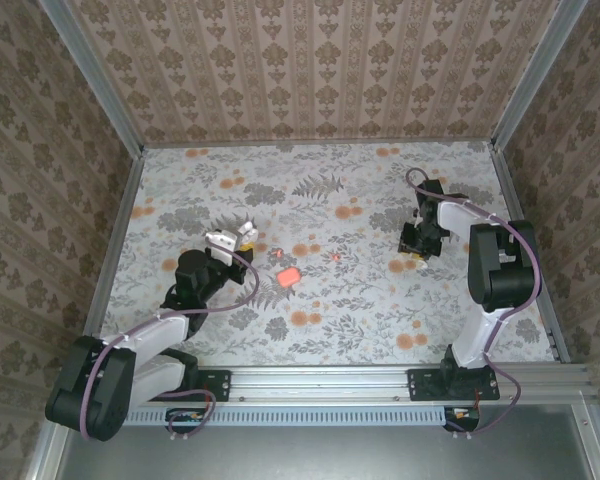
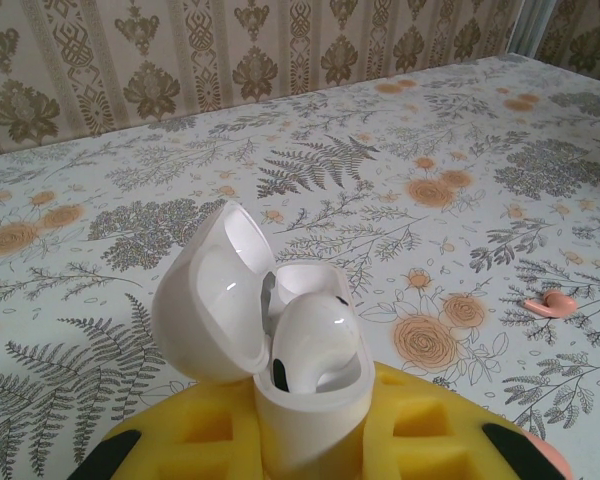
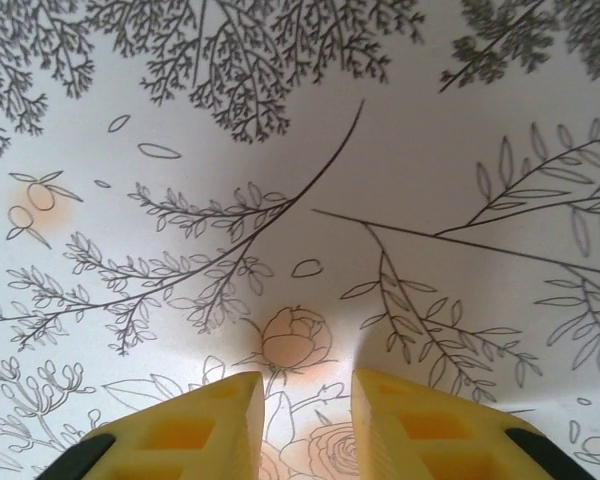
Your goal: Insert wireless bluetooth earbuds into charging case
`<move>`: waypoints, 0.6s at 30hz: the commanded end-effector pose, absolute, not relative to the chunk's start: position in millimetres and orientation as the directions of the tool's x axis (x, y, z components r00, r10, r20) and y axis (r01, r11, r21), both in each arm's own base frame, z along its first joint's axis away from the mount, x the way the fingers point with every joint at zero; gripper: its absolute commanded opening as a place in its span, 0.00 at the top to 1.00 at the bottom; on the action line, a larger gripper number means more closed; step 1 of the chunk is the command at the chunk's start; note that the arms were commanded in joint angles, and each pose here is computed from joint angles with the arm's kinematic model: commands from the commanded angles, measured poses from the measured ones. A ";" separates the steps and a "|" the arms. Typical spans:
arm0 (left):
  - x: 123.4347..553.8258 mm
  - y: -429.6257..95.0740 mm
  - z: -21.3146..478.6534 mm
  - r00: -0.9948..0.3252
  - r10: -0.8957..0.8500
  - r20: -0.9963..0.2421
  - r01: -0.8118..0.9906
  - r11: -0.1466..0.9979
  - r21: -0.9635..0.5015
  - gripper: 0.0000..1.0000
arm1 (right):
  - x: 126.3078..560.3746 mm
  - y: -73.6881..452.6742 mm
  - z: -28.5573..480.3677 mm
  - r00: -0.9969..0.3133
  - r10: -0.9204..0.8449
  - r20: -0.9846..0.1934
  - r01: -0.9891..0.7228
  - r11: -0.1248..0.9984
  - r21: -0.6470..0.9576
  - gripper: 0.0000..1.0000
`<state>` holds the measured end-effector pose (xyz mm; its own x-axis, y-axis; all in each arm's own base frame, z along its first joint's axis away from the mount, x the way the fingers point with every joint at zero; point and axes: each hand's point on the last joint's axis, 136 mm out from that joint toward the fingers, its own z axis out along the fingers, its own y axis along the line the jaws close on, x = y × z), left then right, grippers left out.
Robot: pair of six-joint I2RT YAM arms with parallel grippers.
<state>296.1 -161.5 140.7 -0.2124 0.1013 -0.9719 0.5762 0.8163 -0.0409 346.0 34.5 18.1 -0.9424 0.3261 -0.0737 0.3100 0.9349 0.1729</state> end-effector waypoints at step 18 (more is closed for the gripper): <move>300.4 -165.6 147.7 -0.188 0.112 -0.976 0.596 0.803 -0.023 0.99 | 316.7 33.5 49.2 -0.931 0.357 -0.074 0.343 0.927 0.155 0.67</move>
<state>296.3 -161.7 136.7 -0.2217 0.1086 -0.9691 0.5774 0.8154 -0.0408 325.9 38.0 49.6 -0.9378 0.3305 -0.1060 0.3090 0.9341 0.1791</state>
